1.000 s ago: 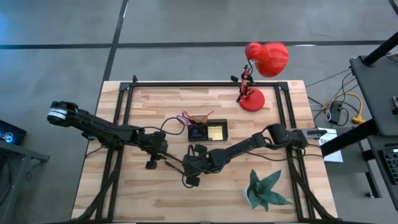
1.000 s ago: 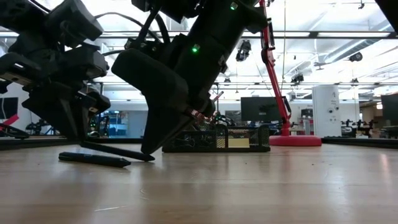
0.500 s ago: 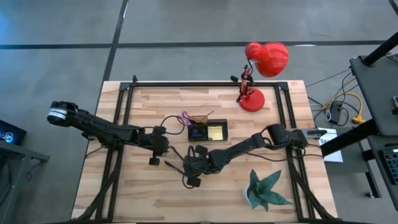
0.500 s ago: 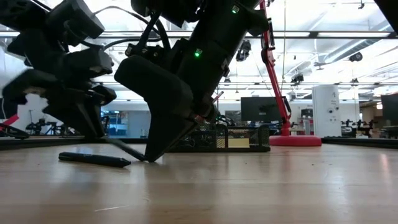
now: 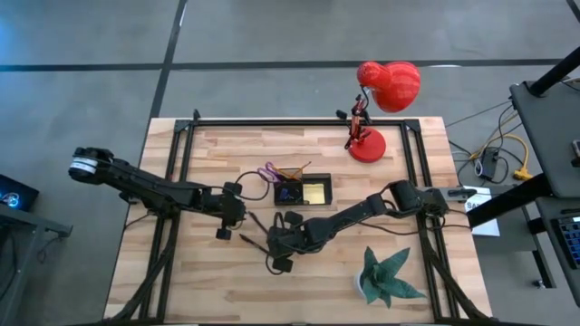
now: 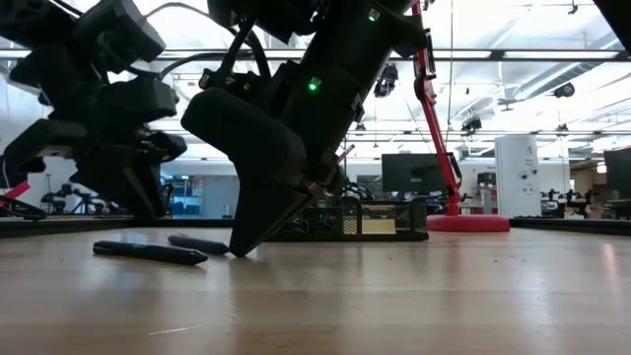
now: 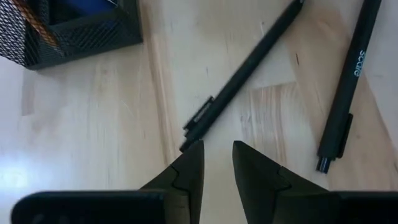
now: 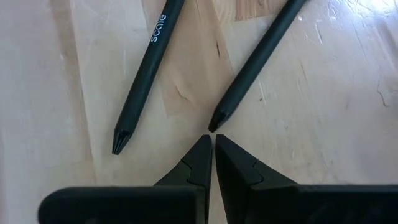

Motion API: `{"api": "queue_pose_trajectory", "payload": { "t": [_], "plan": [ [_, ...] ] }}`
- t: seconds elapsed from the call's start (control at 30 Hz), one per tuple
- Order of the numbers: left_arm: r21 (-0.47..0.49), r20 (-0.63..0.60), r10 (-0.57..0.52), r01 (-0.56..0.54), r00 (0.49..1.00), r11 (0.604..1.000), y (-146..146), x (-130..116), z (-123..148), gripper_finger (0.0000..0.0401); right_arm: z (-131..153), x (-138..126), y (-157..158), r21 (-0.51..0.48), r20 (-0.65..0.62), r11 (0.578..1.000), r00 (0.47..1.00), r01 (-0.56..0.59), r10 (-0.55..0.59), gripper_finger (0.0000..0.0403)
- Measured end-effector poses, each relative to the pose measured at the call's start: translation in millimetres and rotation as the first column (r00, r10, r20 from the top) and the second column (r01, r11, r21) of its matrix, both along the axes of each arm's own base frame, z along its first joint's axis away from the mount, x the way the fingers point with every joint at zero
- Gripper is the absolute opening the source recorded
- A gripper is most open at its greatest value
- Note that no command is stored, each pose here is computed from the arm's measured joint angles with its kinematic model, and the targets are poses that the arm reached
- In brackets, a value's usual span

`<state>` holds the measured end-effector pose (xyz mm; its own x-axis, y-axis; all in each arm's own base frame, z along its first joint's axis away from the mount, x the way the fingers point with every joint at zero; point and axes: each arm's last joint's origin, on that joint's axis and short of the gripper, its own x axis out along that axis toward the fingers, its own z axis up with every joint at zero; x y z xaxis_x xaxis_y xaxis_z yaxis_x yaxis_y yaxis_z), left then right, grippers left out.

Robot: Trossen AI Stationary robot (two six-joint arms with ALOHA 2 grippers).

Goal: Pick and place office supplies into organizer
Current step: Put the top black pen into the black desk organizer

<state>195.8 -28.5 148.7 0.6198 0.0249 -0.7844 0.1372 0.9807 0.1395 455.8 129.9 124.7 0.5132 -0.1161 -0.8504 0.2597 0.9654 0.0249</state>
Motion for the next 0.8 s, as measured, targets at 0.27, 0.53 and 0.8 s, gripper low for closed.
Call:
{"api": "queue_pose_trajectory", "payload": {
  "t": [0.27,0.53,0.8],
  "plan": [
    [-0.002,-0.031,-0.004,0.004,1.0,1.0,-0.1,-0.5,-6.2,0.007,8.1,1.2,-2.6,-0.039,0.031,0.999,0.999,0.03,-0.028,0.0013],
    [0.0,-0.047,-0.003,0.003,0.999,1.0,-0.2,0.9,-10.7,0.007,12.8,2.9,-1.9,-0.033,0.06,0.999,0.998,0.026,-0.024,0.0013],
    [0.001,-0.053,-0.002,0.002,0.999,1.0,-0.7,5.0,-14.1,0.007,7.9,8.3,-4.8,-0.045,0.085,0.999,0.996,0.006,-0.003,0.0013]
  ]
}}
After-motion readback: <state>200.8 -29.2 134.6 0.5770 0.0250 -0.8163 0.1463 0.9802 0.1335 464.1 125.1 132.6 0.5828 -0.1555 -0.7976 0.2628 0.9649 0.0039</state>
